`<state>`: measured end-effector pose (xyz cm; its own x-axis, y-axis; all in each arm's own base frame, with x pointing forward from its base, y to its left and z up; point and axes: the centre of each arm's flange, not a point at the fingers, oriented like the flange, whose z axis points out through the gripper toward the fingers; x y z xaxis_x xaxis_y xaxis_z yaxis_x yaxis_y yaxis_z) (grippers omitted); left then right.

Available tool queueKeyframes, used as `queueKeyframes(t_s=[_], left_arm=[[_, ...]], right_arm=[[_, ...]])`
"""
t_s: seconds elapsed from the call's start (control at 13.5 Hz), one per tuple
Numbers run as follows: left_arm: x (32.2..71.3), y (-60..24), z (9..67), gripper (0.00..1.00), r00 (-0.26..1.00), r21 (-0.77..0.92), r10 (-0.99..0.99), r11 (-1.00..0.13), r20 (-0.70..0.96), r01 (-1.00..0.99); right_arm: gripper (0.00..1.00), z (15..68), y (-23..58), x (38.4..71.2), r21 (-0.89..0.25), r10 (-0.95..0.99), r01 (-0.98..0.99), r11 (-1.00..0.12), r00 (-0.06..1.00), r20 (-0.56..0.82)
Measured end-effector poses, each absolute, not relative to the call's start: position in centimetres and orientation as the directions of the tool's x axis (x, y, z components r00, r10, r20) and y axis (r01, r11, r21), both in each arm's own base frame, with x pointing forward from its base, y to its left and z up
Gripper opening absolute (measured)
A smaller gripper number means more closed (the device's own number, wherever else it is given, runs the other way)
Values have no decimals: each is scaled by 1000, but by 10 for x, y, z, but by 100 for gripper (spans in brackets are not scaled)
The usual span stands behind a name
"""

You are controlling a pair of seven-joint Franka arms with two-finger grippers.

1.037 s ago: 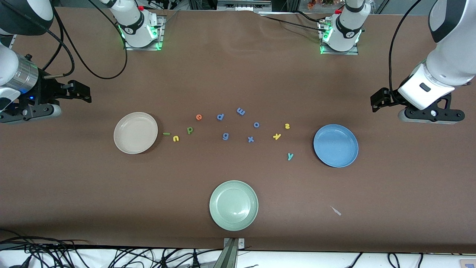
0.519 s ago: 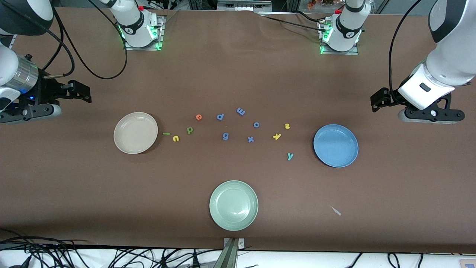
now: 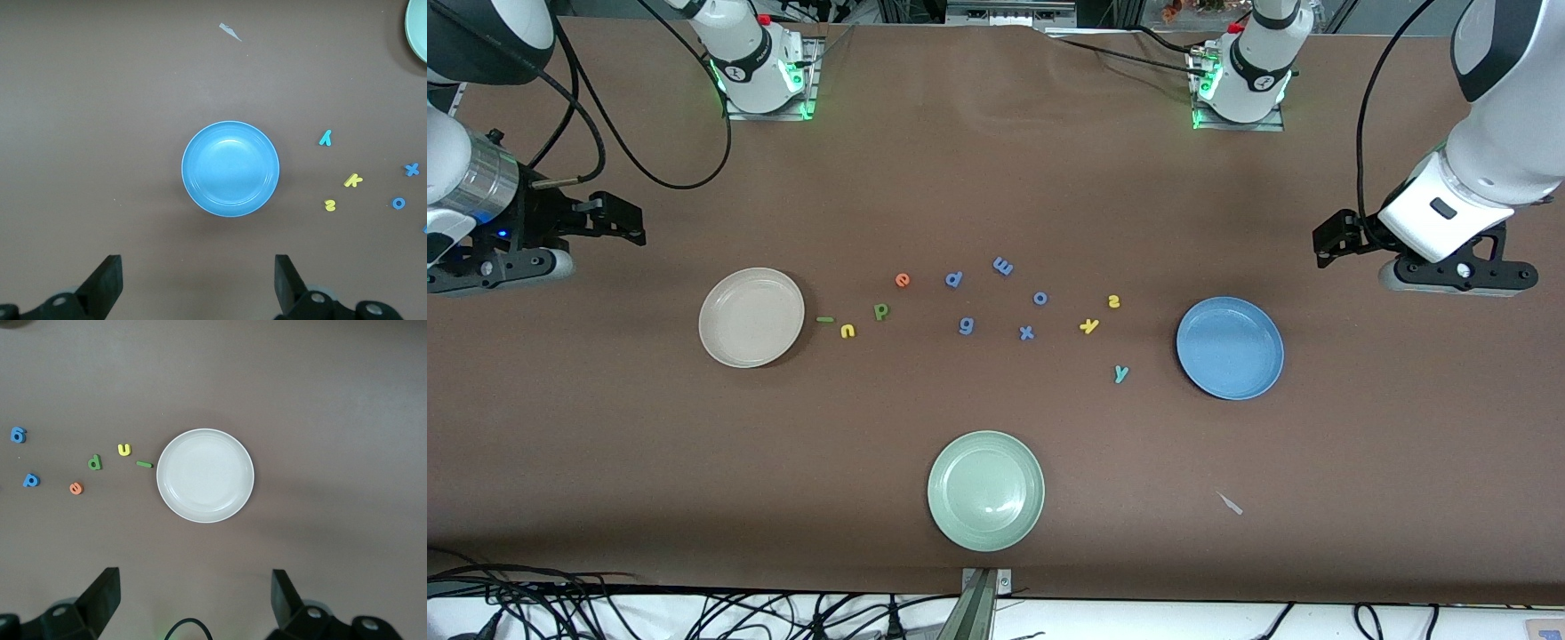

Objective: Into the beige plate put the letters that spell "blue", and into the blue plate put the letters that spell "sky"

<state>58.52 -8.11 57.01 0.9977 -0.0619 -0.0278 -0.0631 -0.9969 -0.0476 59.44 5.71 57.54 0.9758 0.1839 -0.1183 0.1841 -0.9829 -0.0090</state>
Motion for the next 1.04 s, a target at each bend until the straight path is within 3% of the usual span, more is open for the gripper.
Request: queueKeyframes(t_s=[1.04], left_arm=[[585,-81,570,100,998,-48,-62,-997,-28,-63]], right_arm=[[100,563,68,597,-14,201,201,-979,969,-141]])
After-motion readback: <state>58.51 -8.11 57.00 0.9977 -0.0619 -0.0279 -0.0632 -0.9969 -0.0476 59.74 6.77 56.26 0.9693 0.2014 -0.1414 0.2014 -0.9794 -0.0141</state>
